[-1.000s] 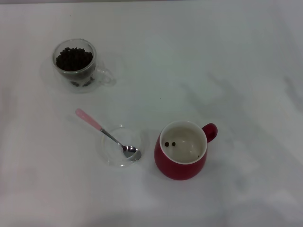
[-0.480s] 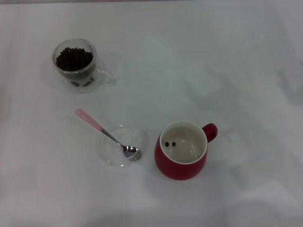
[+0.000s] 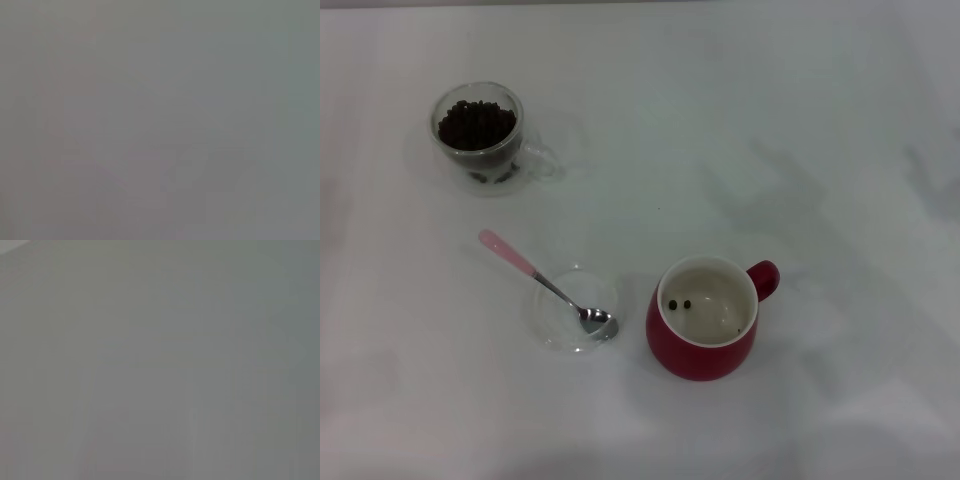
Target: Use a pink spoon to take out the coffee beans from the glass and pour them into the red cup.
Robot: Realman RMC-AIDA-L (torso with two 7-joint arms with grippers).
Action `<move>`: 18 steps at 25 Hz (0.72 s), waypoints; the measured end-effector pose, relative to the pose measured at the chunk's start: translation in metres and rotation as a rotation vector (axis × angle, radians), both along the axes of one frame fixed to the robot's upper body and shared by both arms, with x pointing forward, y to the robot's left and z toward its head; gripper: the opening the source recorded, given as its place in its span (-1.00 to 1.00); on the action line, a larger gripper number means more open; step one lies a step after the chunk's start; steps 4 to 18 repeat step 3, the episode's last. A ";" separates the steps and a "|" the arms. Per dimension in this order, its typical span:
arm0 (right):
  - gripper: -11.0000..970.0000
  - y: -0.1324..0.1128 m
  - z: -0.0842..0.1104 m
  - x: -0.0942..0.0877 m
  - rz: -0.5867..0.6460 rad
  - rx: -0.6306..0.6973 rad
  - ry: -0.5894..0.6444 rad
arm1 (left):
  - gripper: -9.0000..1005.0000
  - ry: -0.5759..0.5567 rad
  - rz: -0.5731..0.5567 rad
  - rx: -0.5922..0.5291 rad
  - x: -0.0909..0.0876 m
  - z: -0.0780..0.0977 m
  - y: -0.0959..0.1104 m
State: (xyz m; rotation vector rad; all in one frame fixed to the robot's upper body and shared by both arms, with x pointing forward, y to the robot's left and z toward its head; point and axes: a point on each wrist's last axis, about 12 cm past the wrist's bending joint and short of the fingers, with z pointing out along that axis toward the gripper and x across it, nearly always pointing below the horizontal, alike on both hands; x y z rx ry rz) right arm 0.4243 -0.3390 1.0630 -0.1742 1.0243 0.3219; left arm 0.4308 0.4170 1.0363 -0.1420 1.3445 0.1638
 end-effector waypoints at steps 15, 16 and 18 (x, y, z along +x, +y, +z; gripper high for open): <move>0.53 0.001 0.000 0.000 0.002 0.001 -0.003 | 0.75 0.000 -0.003 -0.007 0.000 -0.001 -0.002; 0.53 0.001 0.000 0.000 0.002 0.001 -0.003 | 0.75 0.000 -0.003 -0.007 0.000 -0.001 -0.002; 0.53 0.001 0.000 0.000 0.002 0.001 -0.003 | 0.75 0.000 -0.003 -0.007 0.000 -0.001 -0.002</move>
